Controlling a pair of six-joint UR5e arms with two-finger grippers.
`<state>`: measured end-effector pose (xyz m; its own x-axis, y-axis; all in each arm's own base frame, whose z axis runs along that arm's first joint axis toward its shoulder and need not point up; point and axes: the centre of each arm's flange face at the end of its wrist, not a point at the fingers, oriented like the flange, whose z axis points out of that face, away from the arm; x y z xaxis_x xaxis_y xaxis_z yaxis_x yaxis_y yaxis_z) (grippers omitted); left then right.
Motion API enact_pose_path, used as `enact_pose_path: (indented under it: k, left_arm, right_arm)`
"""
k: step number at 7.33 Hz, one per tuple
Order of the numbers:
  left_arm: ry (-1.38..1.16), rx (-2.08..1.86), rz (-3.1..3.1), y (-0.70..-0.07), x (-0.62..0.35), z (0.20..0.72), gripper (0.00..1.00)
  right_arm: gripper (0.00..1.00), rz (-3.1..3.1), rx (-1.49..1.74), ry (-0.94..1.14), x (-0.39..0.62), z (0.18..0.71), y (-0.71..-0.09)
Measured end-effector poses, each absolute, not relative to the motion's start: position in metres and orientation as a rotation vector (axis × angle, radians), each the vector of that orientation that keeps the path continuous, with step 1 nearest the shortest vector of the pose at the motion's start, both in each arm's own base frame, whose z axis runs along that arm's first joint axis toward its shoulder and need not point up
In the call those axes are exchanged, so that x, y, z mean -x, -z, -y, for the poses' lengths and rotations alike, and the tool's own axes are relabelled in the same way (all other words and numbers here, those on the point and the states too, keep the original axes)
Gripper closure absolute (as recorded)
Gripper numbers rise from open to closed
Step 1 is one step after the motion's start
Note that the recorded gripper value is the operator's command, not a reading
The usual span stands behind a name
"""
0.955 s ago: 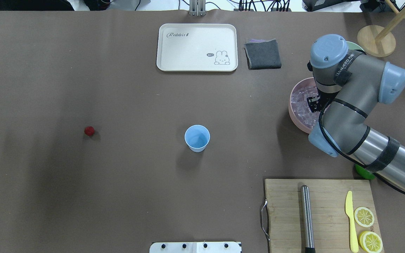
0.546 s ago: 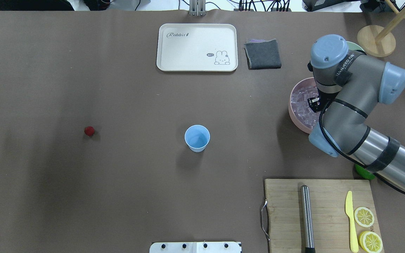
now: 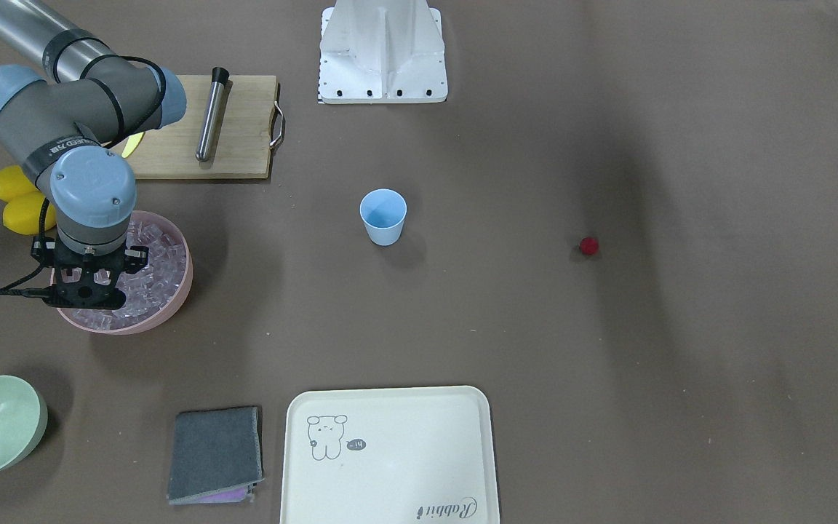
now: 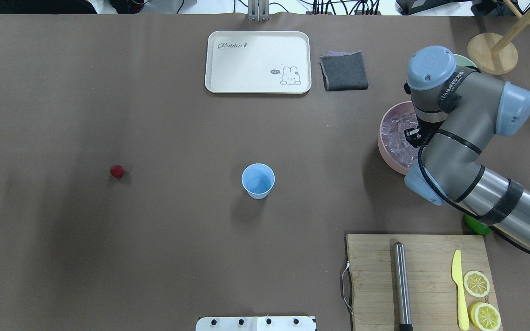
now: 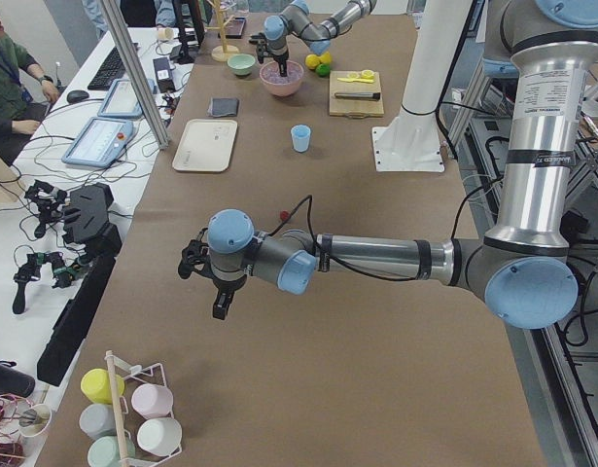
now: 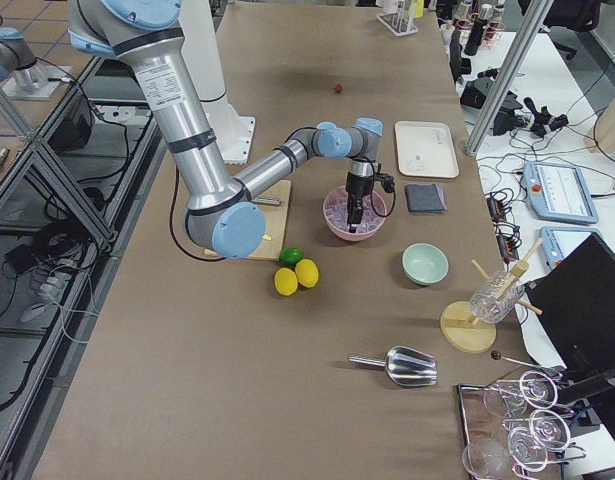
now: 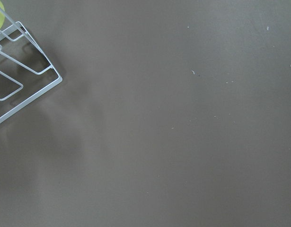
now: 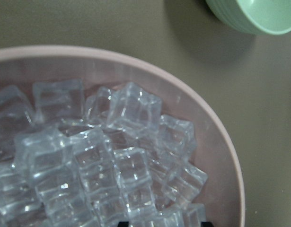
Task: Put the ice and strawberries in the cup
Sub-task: 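Lower the right gripper into the bowl and grasp an ice cube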
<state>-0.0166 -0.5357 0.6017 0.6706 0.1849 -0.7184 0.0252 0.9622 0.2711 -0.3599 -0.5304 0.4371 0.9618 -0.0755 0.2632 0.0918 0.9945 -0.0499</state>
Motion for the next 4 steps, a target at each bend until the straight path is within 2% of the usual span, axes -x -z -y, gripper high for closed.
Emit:
enact_pose_path:
  k: [1,2,4]
  left_arm:
    - [-0.092,-0.269,-0.834,-0.6013,0.0163,0.5364,0.02]
    - [-0.092,-0.269,-0.834,-0.6009,0.0161,0.5370,0.02]
    - [-0.091,-0.267,-0.834,-0.6011,0.0159,0.5388,0.02]
  right_arm:
    - [0.83,0.264,0.064,0.085,0.3602,0.5306,-0.4379]
    - [0.99,0.264,0.066,0.084,0.3605,0.5308,-0.4381]
    - [1.00,0.267,0.064,0.081,0.3590,0.5326,-0.4363]
